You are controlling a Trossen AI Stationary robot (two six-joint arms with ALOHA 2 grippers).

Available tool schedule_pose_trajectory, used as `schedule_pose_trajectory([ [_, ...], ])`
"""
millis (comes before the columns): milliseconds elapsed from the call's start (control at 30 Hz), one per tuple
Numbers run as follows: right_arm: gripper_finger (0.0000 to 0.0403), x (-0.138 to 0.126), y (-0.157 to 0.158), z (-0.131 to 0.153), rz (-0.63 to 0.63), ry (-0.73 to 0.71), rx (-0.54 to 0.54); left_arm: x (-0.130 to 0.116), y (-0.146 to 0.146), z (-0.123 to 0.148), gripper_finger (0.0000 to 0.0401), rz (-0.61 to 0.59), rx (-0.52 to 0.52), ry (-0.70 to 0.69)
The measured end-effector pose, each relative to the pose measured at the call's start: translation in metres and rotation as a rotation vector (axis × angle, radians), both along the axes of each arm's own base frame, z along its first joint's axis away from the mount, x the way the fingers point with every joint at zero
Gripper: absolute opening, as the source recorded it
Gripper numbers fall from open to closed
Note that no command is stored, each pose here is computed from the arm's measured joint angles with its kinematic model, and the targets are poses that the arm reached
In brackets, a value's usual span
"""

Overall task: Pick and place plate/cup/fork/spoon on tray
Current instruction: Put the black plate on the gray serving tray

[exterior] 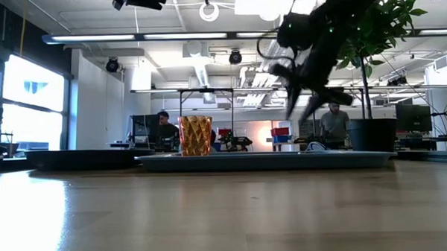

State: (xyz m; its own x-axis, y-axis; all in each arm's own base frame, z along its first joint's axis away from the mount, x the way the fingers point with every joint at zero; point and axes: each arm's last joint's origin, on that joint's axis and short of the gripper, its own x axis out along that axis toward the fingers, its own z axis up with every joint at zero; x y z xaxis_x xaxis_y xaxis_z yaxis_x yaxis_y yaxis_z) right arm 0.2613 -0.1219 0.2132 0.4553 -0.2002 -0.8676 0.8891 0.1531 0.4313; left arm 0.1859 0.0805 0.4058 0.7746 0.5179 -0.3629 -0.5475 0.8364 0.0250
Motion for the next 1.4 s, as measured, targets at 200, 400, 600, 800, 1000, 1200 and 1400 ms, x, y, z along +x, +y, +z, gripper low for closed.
schedule_pose_trajectory([
  [200,0.0129,0.017,-0.004,0.029,0.208,-0.298,-0.181,-0.017,-0.007,-0.004,0.0120,0.004,-0.033,0.076],
  [400,0.0129,0.033,-0.008,0.057,0.389,-0.583,-0.410,-0.028,-0.011,-0.017,0.0120,0.039,-0.150,0.200],
  [600,0.0129,0.038,-0.010,0.076,0.443,-0.760,-0.540,-0.029,-0.013,-0.042,0.0120,0.077,-0.266,0.340],
  [800,0.0129,0.038,-0.012,0.078,0.451,-0.781,-0.551,-0.025,-0.017,-0.082,0.0120,0.111,-0.387,0.421],
  [1000,0.0129,0.034,-0.017,0.073,0.441,-0.740,-0.524,-0.026,-0.019,-0.113,0.0122,0.140,-0.504,0.477],
  [1200,0.0129,0.034,-0.017,0.071,0.441,-0.718,-0.506,-0.026,-0.020,-0.135,0.0150,0.150,-0.547,0.502],
  [1400,0.0129,0.034,-0.017,0.070,0.441,-0.713,-0.502,-0.022,-0.021,-0.159,0.0176,0.167,-0.644,0.506],
])
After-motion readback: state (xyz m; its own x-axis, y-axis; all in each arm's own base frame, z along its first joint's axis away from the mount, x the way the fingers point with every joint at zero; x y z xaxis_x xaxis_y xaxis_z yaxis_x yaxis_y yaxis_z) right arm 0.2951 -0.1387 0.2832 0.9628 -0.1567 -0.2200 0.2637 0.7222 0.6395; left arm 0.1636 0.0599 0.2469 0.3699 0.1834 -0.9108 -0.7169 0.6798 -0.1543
